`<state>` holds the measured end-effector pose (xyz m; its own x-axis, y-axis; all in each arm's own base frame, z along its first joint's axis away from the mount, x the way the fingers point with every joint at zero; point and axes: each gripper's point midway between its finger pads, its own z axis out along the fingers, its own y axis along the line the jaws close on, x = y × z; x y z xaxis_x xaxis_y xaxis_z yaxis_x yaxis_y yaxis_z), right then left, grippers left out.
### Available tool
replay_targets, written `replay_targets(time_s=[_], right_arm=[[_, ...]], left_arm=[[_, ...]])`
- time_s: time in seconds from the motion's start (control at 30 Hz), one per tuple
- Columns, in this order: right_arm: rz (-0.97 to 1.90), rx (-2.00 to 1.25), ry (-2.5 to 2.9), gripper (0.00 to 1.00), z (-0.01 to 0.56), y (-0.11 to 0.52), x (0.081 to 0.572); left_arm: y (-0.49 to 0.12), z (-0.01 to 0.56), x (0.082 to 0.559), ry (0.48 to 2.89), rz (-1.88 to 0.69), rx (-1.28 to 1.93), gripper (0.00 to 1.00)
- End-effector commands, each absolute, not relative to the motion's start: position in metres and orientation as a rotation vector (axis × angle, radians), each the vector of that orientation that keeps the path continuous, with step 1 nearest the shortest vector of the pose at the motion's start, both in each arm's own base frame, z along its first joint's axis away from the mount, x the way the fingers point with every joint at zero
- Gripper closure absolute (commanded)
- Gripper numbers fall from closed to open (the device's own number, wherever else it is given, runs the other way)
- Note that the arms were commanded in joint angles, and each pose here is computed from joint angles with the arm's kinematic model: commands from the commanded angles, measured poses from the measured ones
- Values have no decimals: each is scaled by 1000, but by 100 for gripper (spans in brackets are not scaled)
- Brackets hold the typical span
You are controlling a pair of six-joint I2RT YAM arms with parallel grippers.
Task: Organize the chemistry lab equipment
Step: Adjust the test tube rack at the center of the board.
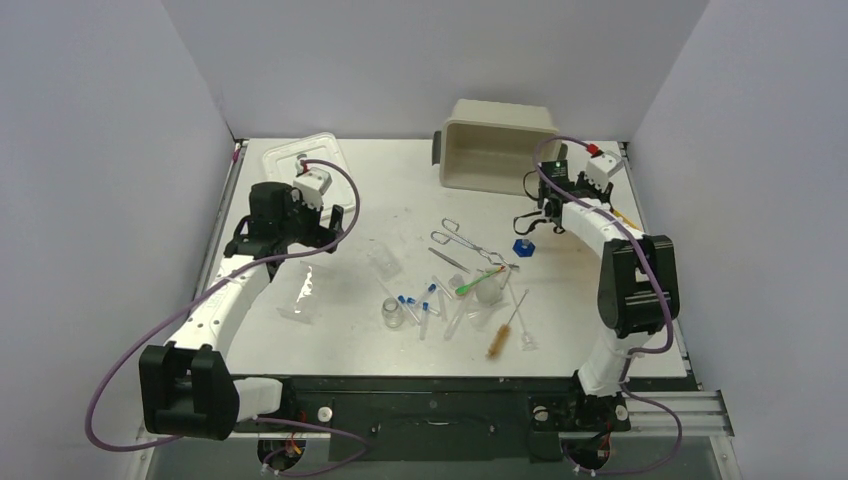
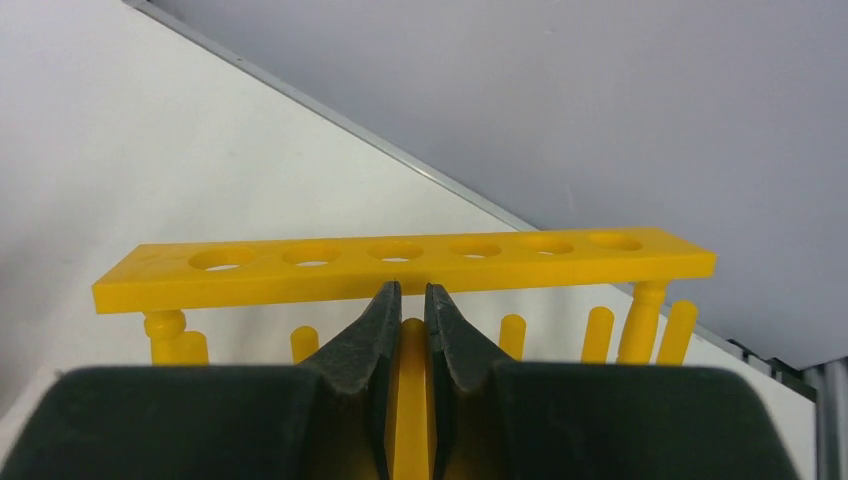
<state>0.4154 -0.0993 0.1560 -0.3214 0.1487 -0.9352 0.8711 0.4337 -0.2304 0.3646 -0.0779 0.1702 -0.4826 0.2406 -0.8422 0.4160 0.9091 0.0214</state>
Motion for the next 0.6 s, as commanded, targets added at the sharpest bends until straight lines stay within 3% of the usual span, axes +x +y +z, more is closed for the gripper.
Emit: replay_targets(time_s=[0.0, 0.37, 0.57], right_arm=[[-1150, 926, 1566, 100, 190, -118, 411], [-1412, 916, 1468, 100, 183, -125, 407], [-1461, 854, 1264, 100, 211, -118, 402]], left_arm=[[-77, 191, 367, 2042, -199, 491, 3], [-69, 197, 366, 2051, -147, 509, 3], [-68, 199, 366, 2051, -141, 509, 4]])
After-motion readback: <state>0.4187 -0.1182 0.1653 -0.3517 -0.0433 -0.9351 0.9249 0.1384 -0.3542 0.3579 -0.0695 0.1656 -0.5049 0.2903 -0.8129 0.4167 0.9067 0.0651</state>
